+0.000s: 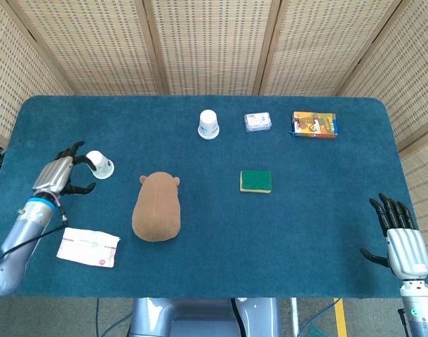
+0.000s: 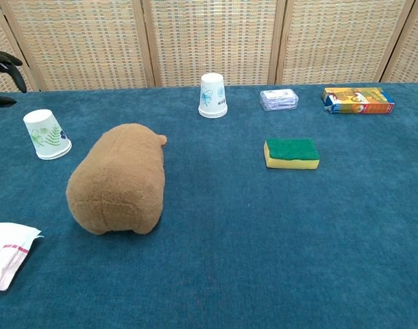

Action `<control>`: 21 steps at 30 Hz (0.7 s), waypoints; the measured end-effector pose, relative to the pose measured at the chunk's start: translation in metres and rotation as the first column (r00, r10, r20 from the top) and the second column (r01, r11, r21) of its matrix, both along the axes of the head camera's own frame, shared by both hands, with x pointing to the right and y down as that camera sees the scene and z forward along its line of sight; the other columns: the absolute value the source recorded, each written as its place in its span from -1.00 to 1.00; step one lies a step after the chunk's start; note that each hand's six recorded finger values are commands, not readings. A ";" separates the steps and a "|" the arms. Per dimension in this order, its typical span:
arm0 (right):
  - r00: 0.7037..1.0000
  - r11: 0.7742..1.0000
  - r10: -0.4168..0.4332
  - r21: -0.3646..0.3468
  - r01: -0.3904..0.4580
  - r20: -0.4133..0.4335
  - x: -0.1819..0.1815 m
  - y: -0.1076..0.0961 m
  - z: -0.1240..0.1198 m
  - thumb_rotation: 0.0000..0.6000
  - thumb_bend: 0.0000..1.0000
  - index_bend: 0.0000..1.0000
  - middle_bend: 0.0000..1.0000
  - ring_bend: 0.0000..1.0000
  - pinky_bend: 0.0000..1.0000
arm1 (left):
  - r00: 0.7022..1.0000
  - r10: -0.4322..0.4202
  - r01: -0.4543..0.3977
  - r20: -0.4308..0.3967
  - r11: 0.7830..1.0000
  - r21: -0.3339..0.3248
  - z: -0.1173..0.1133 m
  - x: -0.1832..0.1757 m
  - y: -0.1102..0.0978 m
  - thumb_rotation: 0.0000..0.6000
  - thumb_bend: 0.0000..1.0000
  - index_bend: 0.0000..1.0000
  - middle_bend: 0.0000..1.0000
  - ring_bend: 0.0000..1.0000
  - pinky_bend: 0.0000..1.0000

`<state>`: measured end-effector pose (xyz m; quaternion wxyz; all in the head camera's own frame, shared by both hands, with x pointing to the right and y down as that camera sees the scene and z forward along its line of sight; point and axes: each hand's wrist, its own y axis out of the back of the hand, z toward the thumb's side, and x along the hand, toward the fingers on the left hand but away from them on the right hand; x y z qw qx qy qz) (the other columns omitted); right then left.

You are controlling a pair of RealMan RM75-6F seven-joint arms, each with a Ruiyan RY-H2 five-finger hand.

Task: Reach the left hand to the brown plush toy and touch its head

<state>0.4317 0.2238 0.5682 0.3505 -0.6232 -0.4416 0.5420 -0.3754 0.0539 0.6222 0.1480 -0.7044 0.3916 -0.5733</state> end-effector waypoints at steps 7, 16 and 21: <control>1.000 1.000 0.011 -0.001 -0.011 0.007 0.003 -0.001 0.000 1.00 -0.72 -0.98 -1.00 -1.00 -1.00 | 1.000 -0.014 0.013 -0.006 0.997 -0.071 0.026 0.024 -0.020 1.00 -0.29 -0.06 -1.00 -1.00 -1.00; 0.999 0.999 0.041 0.005 -0.041 0.018 0.012 -0.004 -0.002 1.00 -0.72 -0.98 -1.00 -1.00 -1.00 | 0.998 0.034 -0.027 0.044 0.988 -0.151 0.054 0.049 -0.023 1.00 -0.29 -0.06 -1.00 -1.00 -1.00; 0.999 0.999 0.048 0.004 -0.048 0.021 0.014 -0.005 -0.002 1.00 -0.72 -0.98 -1.00 -1.00 -1.00 | 0.998 0.039 -0.029 0.052 0.982 -0.185 0.067 0.060 -0.021 1.00 -0.28 -0.06 -1.00 -1.00 -1.00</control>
